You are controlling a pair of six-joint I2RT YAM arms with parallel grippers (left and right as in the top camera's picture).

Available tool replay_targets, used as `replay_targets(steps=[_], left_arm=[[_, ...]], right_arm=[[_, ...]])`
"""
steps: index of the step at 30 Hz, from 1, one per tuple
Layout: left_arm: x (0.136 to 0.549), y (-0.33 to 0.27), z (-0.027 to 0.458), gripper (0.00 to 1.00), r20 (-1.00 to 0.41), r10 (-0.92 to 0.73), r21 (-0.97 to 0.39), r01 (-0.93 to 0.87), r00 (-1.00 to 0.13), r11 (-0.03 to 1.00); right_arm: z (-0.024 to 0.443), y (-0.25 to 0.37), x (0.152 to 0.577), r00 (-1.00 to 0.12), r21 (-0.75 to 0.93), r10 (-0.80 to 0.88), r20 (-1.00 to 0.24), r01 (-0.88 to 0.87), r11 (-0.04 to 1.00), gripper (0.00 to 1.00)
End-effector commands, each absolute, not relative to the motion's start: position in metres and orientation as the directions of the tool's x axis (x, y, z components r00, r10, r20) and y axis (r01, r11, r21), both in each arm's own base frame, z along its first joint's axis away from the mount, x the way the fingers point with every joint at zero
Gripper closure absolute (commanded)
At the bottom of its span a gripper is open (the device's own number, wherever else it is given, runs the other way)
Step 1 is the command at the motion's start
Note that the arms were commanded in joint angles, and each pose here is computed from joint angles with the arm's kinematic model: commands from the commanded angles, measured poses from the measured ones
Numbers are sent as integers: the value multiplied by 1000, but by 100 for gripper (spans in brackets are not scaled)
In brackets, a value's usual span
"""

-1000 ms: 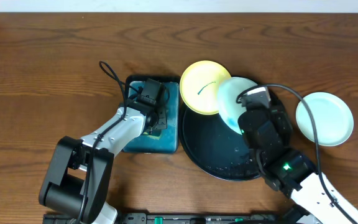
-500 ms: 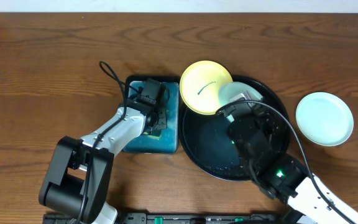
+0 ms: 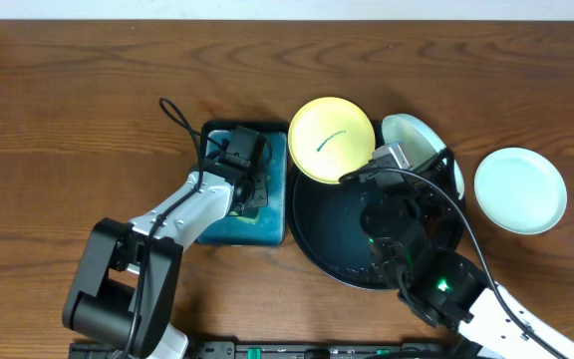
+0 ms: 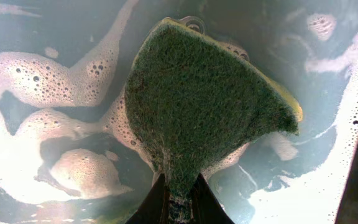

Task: Clean dirty plates on tray and stack at the side
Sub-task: 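Carry the plate right and lower it beside the other cleaned plate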

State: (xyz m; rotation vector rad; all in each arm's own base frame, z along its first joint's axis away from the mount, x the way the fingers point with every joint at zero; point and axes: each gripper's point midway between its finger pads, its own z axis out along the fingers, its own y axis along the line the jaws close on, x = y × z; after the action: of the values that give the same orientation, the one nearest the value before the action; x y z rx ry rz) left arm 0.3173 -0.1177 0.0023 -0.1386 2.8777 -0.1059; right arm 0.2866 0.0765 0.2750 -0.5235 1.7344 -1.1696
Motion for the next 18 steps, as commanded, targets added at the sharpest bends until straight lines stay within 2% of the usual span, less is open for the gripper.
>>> replay_targets(steps=[1, 6, 9, 12, 18], left_arm=[[297, -111, -29, 92, -160, -100, -41, -94, -982, 995], [296, -111, -29, 93, -158, -99, -40, -94, -982, 995], [296, -110, -29, 92, -157, -99, -39, -94, -983, 995], [295, -110, -29, 93, -154, -99, -38, -94, -983, 995], [294, -110, -30, 93, -150, -99, -36, -94, -984, 995]], right_arm=[[272, 86, 291, -427, -829, -721, -546, 154, 537, 99], [238, 96, 301, -421, -738, -651, -631, 69, 671, 99], [216, 81, 305, -470, -570, -454, -757, 136, 810, 99], [193, 71, 309, -514, -361, -224, -828, 185, 914, 99], [164, 46, 323, -594, -85, 68, -802, 226, 970, 99]])
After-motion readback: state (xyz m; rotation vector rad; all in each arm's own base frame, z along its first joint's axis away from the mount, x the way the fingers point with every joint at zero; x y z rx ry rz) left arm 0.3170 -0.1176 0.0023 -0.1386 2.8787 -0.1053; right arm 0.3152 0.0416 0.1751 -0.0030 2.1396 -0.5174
